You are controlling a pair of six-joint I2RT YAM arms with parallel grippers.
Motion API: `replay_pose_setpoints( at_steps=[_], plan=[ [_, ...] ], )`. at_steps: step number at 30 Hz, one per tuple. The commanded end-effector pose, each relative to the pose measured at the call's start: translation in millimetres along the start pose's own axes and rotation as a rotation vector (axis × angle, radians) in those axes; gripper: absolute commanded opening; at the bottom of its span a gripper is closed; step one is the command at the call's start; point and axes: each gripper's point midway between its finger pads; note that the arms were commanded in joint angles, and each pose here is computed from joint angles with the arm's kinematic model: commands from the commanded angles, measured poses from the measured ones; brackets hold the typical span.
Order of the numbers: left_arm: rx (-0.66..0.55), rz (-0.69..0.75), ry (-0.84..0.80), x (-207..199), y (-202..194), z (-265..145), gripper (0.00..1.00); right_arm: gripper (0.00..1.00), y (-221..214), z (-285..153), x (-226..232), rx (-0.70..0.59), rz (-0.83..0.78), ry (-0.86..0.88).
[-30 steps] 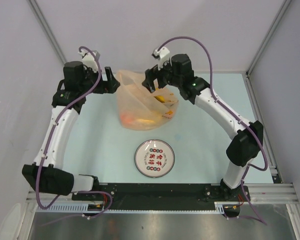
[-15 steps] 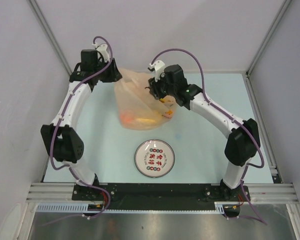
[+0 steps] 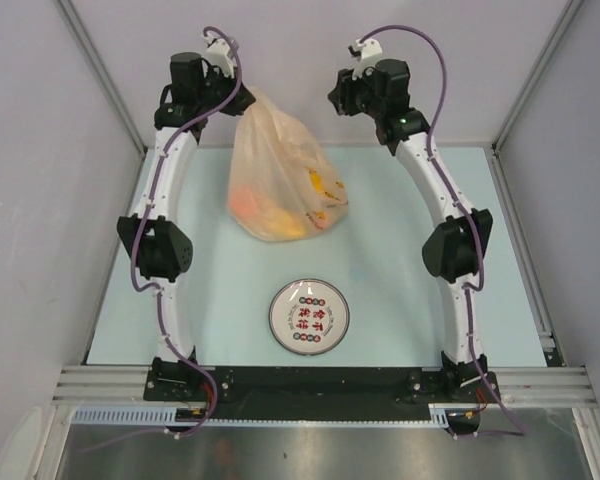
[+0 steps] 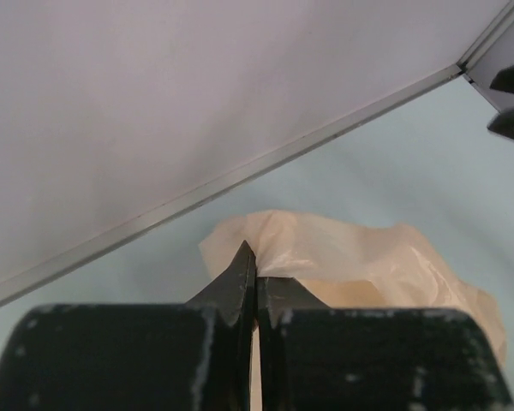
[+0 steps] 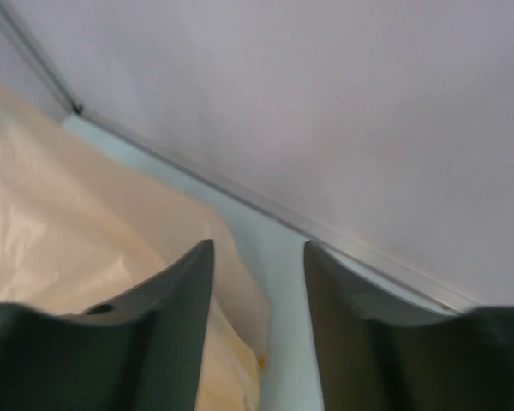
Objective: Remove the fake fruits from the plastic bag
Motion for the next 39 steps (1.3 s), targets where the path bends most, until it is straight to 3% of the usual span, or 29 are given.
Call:
replay_pose_setpoints(
  at_steps=[1, 7, 14, 22, 28, 29, 31, 39],
  plan=[
    [-0.052, 0.064, -0.093, -32.6, 22.3, -22.6, 0.02, 0.62, 7.8, -40.0, 70.0, 0.049, 0.049, 0.229],
    [0.034, -0.036, -0.062, -26.1, -15.9, -31.5, 0.02, 0.66, 5.9, -59.8, 130.9, 0.084, 0.114, 0.407],
    [0.035, -0.046, -0.014, -22.9, -16.6, -40.8, 0.13, 0.7, -4.0, -61.2, 177.1, 0.126, 0.048, 0.46],
    [0.014, -0.042, 0.018, -20.9, -8.0, -50.5, 0.13, 0.67, -44.9, -57.8, 165.4, 0.251, 0.01, 0.322],
    [0.004, -0.038, 0.031, -20.2, -4.7, -54.2, 0.11, 0.61, -51.0, -71.8, 178.5, 0.275, -0.002, 0.336],
    [0.004, -0.039, 0.031, -20.3, -5.0, -54.3, 0.11, 0.54, -52.7, -72.0, 180.5, 0.277, 0.0, 0.343],
    [0.009, -0.044, 0.031, -19.7, -7.1, -53.6, 0.11, 0.52, -53.3, -72.4, 185.7, 0.28, 0.003, 0.357],
    [-0.002, -0.031, 0.046, -18.9, -4.2, -55.9, 0.11, 0.61, -57.1, -57.6, 201.3, 0.265, 0.0, 0.4]
  ],
)
Point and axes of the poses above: each gripper's point midway between its finger pads, its own z axis out along the fingers, its own x axis along the line the jaws close on, y = z × x, and after that the axes turned 14 degrees about -z, right-handed
